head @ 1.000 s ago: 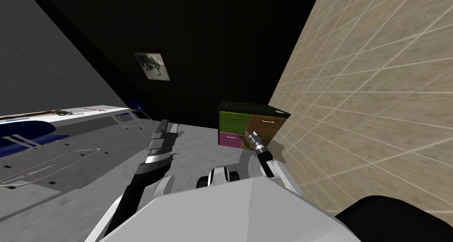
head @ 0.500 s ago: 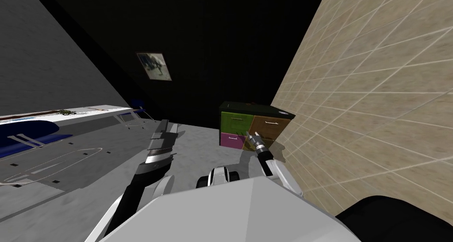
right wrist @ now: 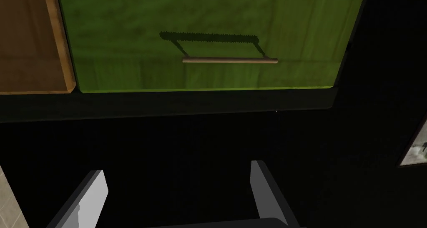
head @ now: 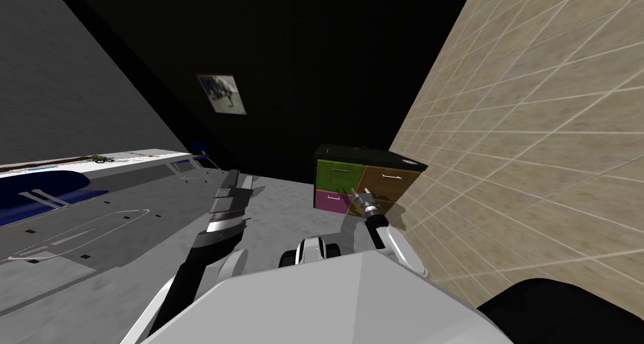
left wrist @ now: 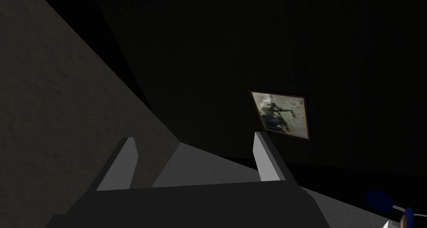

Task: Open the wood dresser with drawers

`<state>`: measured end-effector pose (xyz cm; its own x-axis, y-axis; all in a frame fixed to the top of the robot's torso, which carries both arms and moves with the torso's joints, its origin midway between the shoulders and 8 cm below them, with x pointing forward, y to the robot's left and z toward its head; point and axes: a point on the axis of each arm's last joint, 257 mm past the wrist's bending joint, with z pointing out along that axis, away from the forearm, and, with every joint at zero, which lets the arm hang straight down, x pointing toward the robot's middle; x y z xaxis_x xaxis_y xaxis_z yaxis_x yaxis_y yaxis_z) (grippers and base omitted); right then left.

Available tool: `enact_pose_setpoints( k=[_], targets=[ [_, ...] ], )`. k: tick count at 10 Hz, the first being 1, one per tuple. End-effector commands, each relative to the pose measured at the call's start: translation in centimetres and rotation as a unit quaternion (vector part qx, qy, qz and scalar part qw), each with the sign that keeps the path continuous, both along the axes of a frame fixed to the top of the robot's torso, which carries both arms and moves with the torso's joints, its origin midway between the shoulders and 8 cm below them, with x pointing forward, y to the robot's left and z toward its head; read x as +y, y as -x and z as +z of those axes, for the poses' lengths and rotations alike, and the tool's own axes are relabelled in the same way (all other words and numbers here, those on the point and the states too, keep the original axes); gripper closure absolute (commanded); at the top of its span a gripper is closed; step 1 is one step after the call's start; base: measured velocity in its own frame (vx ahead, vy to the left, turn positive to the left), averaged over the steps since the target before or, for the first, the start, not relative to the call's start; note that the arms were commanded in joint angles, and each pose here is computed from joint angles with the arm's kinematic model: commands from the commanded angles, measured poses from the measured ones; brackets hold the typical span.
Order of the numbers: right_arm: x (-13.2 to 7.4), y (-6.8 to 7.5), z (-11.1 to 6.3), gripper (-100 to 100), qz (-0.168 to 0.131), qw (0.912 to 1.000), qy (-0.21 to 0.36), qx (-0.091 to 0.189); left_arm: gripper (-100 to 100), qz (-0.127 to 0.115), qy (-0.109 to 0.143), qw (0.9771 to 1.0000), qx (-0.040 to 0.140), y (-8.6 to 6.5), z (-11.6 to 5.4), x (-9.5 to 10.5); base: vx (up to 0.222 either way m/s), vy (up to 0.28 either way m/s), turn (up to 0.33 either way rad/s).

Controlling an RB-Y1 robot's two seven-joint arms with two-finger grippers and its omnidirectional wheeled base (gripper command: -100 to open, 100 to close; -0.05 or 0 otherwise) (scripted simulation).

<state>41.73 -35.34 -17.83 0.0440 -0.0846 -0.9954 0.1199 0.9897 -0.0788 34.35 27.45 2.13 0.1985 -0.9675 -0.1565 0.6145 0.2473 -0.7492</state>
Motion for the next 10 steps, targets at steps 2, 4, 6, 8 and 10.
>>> enact_pose_setpoints(
  k=[2,4,6,8,10],
  targets=[
    [-1.3,-0.1,-0.7,-100,-0.022,0.9983,0.052,0.013,0,0.000,0.000,1.0000,0.000,0.0,0.0,0.0,0.044,0.033,0.011],
    [-2.5,-0.1,-1.2,-100,-0.042,0.9949,0.088,0.024,0,0.000,0.000,1.0000,0.000,0.0,0.0,0.0,0.062,0.035,0.055],
    [-3.7,-0.1,-1.7,-100,-0.062,0.9906,0.117,0.033,0,0.000,0.000,1.0000,0.000,0.0,0.0,0.0,0.040,0.025,0.034],
    [-3.7,-0.1,-1.6,-100,-0.063,0.9880,0.137,0.035,0,0.000,0.000,1.0000,0.000,0.0,0.0,0.0,0.043,0.030,0.014],
    [-4.8,-0.1,-2.1,-100,-0.082,0.9823,0.163,0.044,0,0.000,0.000,1.0000,0.000,0.0,0.0,0.0,0.058,0.033,0.057]
  ],
)
